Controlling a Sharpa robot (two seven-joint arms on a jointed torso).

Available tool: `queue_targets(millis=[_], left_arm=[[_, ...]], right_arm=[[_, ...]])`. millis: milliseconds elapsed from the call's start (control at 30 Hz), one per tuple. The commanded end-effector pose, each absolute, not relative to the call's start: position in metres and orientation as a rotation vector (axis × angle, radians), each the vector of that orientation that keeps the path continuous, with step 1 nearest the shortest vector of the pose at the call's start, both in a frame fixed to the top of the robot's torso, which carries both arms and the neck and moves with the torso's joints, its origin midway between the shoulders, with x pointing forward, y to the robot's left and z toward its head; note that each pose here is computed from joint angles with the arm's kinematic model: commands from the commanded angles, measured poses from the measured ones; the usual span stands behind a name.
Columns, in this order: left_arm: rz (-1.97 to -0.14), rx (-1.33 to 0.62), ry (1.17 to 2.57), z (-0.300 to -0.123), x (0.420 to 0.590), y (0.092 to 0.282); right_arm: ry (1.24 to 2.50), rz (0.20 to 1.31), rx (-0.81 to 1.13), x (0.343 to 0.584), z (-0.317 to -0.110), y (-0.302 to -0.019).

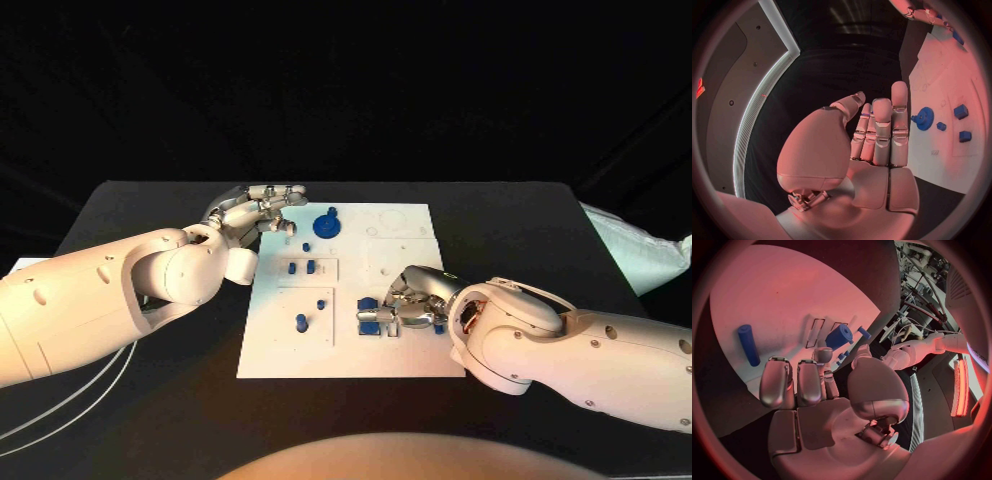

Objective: Assemble the parts on the task board

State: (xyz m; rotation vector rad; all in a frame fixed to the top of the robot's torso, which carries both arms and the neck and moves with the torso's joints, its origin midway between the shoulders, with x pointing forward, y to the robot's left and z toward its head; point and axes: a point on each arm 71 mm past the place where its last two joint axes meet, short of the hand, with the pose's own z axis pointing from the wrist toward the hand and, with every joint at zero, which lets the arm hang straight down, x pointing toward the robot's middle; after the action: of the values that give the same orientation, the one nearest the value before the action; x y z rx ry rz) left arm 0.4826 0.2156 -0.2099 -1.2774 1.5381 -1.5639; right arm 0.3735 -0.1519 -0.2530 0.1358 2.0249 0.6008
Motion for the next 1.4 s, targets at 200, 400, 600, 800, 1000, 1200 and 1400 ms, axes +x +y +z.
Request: queue_targets(millis=[200,400,600,800,1000,1200,1400], left_arm=[[-1.596,-1.264,1.554,-0.209,0.481,0.212],[-1.598,-1.263,1.555,-0.209,0.481,0.212],[-1.596,-1.264,1.554,-0.209,0.482,0.212],[-1.595,-1.264,1.554,-0.209,0.482,0.212],[-1.593,-1.265,1.552,-0.209,0.482,0.214],[-1.59,-1.265,1.55,-0.209,0.482,0.215],[-1.59,-1.265,1.549,-0.209,0.482,0.215]], right_arm=[[1.996,0.622,0.078,0.372,-0.25,-0.148],[1.99,0.612,0.064,0.372,-0.25,-0.146],[1.987,0.6,0.067,0.374,-0.251,-0.147],[1.974,0.609,0.075,0.373,-0.249,-0.15],[1.936,0.644,0.121,0.369,-0.242,-0.167],[1.947,0.641,0.111,0.368,-0.233,-0.198],[1.947,0.548,0.084,0.37,-0.23,-0.228]])
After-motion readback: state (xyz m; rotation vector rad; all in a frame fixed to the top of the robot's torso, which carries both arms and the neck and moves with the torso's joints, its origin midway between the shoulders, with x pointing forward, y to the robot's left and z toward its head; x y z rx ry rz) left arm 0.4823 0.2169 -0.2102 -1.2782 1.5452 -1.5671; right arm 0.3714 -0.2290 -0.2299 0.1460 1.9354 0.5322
